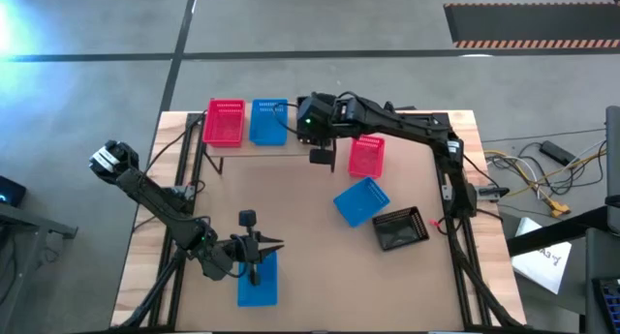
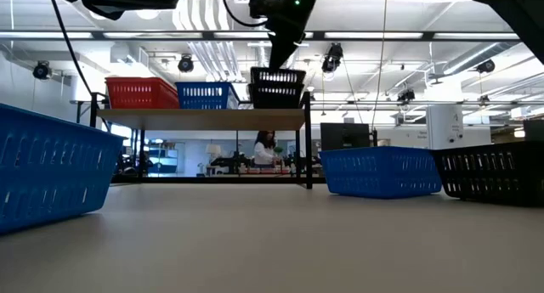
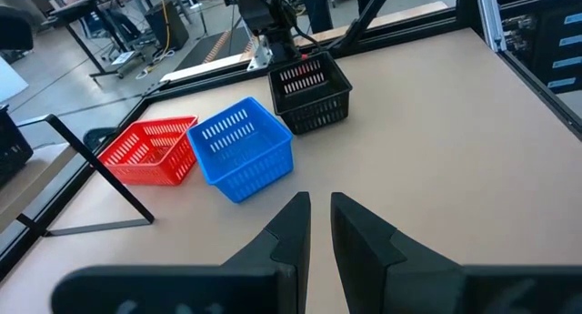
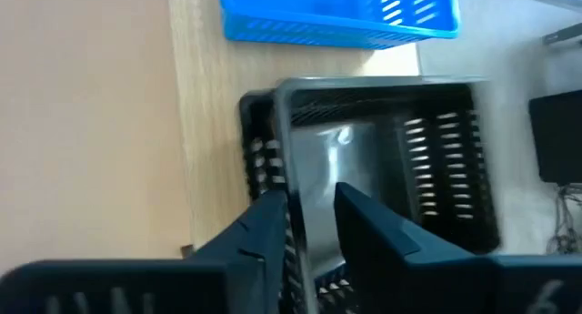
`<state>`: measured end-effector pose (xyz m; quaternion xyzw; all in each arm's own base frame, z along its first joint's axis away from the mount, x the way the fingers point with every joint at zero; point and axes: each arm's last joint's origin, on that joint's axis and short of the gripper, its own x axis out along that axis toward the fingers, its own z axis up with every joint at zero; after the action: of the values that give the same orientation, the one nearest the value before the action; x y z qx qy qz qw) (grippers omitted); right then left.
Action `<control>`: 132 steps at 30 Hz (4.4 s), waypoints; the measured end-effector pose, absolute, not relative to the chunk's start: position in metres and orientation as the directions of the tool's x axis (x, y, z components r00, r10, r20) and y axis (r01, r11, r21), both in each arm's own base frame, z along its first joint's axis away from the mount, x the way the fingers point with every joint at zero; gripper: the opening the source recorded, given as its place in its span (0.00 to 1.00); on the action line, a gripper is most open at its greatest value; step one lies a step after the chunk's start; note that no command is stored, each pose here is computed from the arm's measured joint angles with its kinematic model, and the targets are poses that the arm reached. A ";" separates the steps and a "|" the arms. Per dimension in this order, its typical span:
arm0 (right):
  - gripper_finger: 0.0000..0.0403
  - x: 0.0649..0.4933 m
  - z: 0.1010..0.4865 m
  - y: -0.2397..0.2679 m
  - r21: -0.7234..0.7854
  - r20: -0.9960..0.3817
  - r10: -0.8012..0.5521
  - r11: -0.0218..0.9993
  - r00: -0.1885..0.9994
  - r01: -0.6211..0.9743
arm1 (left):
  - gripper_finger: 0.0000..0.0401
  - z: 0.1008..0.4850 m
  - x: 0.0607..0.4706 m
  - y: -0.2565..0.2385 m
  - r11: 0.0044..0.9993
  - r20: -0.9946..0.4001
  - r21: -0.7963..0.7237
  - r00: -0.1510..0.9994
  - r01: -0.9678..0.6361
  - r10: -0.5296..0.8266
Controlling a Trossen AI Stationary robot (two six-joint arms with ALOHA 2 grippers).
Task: Stack baskets on shelf by color
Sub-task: Stack the top right black bin on top of the black bin on the shelf, then stack the left bottom blue bin on top of the blue bin on the shelf
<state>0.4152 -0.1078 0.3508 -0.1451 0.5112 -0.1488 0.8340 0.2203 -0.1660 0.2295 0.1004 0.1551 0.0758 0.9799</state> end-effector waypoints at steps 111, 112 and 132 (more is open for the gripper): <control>0.02 0.185 0.253 0.135 0.073 -0.801 -0.150 0.936 0.579 0.344 | 0.08 0.229 0.216 -0.173 0.979 -0.271 0.176 0.951 -0.101 0.146; 0.02 0.179 0.247 0.139 0.099 -0.809 -0.141 0.924 0.570 0.369 | 0.08 0.229 0.216 -0.173 0.979 -0.271 0.175 0.951 -0.101 0.146; 0.39 0.245 0.193 0.156 -0.064 -0.624 -0.368 0.903 0.689 0.425 | 0.08 0.234 0.218 -0.173 0.983 -0.246 0.145 0.958 -0.110 0.144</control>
<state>0.2452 0.1561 0.1928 0.0426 0.3302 -0.2160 0.9179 0.2180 -0.1732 0.2341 0.0650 0.1290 0.0643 0.9874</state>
